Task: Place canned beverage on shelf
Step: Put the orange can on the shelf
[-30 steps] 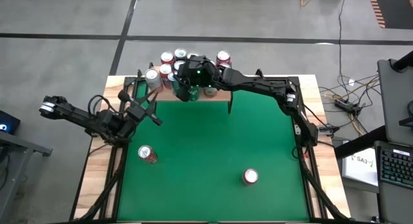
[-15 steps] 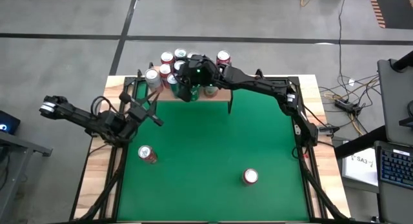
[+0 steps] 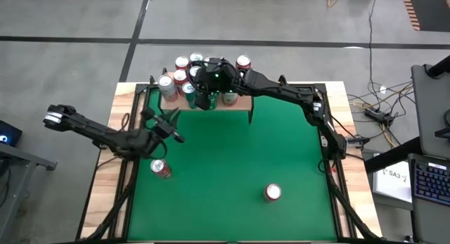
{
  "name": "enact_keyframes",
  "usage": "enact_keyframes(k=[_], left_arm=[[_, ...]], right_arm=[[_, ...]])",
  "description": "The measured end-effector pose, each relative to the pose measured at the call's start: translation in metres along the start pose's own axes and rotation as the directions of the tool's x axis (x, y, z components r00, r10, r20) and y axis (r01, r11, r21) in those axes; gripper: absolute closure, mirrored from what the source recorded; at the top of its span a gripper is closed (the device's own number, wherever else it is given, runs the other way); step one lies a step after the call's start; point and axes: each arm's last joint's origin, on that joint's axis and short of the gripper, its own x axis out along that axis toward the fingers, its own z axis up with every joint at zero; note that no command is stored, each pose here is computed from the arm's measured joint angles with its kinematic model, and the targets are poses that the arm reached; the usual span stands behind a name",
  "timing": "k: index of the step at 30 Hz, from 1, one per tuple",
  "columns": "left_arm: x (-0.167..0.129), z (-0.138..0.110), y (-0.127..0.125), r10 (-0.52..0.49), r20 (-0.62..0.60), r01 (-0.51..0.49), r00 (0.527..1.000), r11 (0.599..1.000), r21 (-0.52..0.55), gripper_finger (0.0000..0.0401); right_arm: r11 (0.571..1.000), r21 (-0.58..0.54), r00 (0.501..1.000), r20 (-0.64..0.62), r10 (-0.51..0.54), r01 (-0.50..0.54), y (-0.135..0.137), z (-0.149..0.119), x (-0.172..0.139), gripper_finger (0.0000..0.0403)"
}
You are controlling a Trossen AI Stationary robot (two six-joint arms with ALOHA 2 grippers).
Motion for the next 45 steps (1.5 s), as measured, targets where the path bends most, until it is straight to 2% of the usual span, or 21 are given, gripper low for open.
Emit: enact_keyframes(k=[5, 16, 28, 38, 45], left_arm=[[0.018, -0.013, -0.007, -0.006, -0.023, 0.005, 1.0, 0.999, -0.05, 0.0361], [0.05, -0.015, -0.016, 0.04, -0.09, -0.041, 0.995, 0.999, -0.012, 0.0361], [0.059, -0.018, -0.024, 0.031, -0.106, -0.03, 0.994, 0.999, 0.017, 0.0361], [0.062, -0.017, -0.022, 0.033, -0.091, -0.034, 0.995, 0.999, -0.012, 0.0361], [0.061, -0.016, -0.022, 0.034, -0.09, -0.035, 0.995, 0.999, -0.014, 0.0361]], right_arm=[[1.0, -0.002, 1.0, 0.008, -0.001, 0.001, 0.0, 0.002, -0.001, 0.0394], [1.0, -0.026, 0.999, 0.039, -0.006, 0.007, -0.001, 0.005, 0.0, 0.0394], [0.998, -0.055, 0.999, -0.048, 0.018, -0.021, 0.007, -0.004, 0.003, 0.0394], [0.997, -0.064, 0.998, -0.042, 0.042, -0.044, 0.019, 0.002, -0.002, 0.0394], [0.998, -0.07, 0.999, -0.049, -0.01, 0.006, 0.018, 0.001, -0.002, 0.0394]])
